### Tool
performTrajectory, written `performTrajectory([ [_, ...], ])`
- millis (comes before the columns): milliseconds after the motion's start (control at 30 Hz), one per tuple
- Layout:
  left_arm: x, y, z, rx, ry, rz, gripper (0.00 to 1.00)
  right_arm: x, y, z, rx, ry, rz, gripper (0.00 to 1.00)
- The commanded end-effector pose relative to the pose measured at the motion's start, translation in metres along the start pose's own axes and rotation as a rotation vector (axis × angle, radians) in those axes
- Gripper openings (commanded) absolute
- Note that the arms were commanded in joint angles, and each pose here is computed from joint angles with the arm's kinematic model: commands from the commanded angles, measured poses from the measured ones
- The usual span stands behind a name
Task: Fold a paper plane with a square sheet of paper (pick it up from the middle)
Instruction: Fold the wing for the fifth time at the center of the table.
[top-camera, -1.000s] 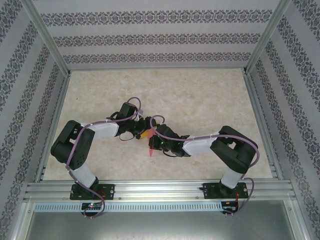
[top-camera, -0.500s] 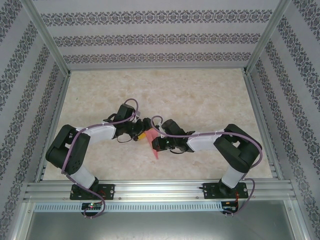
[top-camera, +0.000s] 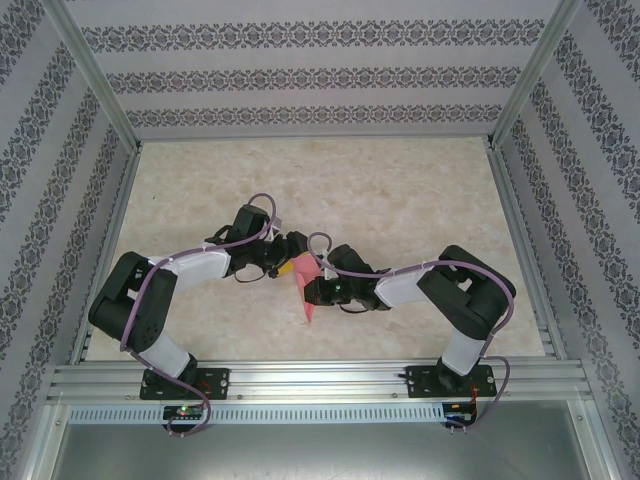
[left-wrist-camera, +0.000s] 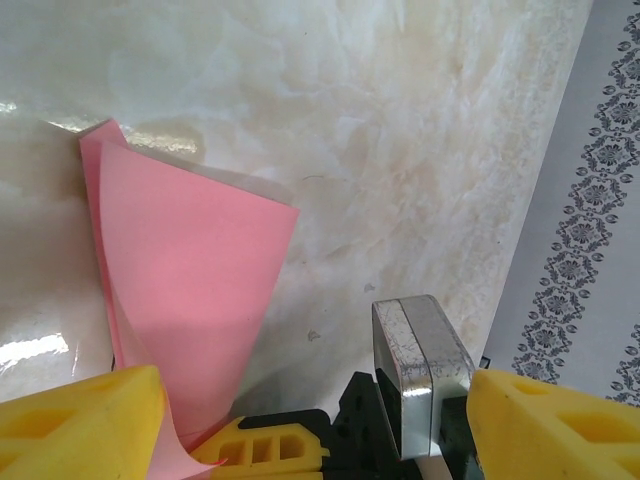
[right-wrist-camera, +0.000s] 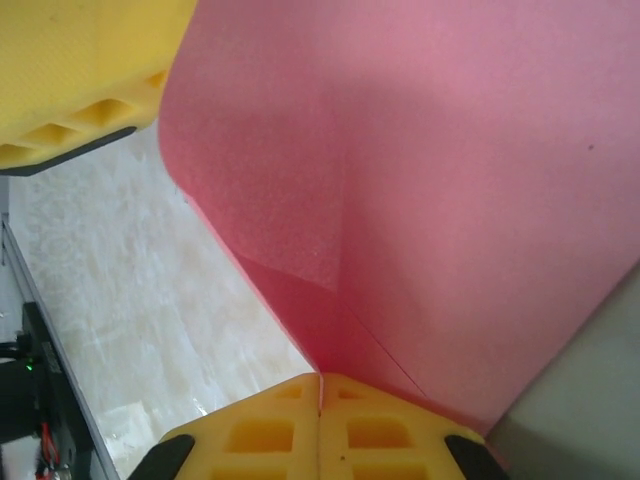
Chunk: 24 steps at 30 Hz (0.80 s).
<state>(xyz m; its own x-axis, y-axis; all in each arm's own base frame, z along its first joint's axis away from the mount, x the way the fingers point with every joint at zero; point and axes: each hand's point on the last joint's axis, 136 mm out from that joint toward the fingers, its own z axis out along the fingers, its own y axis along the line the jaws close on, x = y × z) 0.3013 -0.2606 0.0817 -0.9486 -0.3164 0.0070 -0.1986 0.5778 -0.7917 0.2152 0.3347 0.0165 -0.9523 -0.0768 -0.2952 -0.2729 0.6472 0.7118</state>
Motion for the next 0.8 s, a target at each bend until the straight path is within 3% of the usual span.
performTrajectory([
  [0, -0.01, -0.021, -0.007, 0.054, -0.03, 0.064, 0.8, -0.002, -0.005, -0.003, -0.005, -0.037, 0.043, 0.09],
  [233, -0.011, -0.013, -0.016, -0.007, -0.066, 0.065, 0.81, -0.011, 0.01, -0.018, -0.037, -0.081, -0.01, 0.13],
  [600, -0.006, -0.021, -0.012, 0.031, -0.038, 0.095, 0.8, -0.017, -0.013, -0.028, 0.121, -0.126, 0.026, 0.24],
  [767, 0.0, -0.024, -0.004, 0.046, 0.004, 0.112, 0.8, -0.017, -0.015, -0.028, 0.124, -0.131, 0.039, 0.14],
])
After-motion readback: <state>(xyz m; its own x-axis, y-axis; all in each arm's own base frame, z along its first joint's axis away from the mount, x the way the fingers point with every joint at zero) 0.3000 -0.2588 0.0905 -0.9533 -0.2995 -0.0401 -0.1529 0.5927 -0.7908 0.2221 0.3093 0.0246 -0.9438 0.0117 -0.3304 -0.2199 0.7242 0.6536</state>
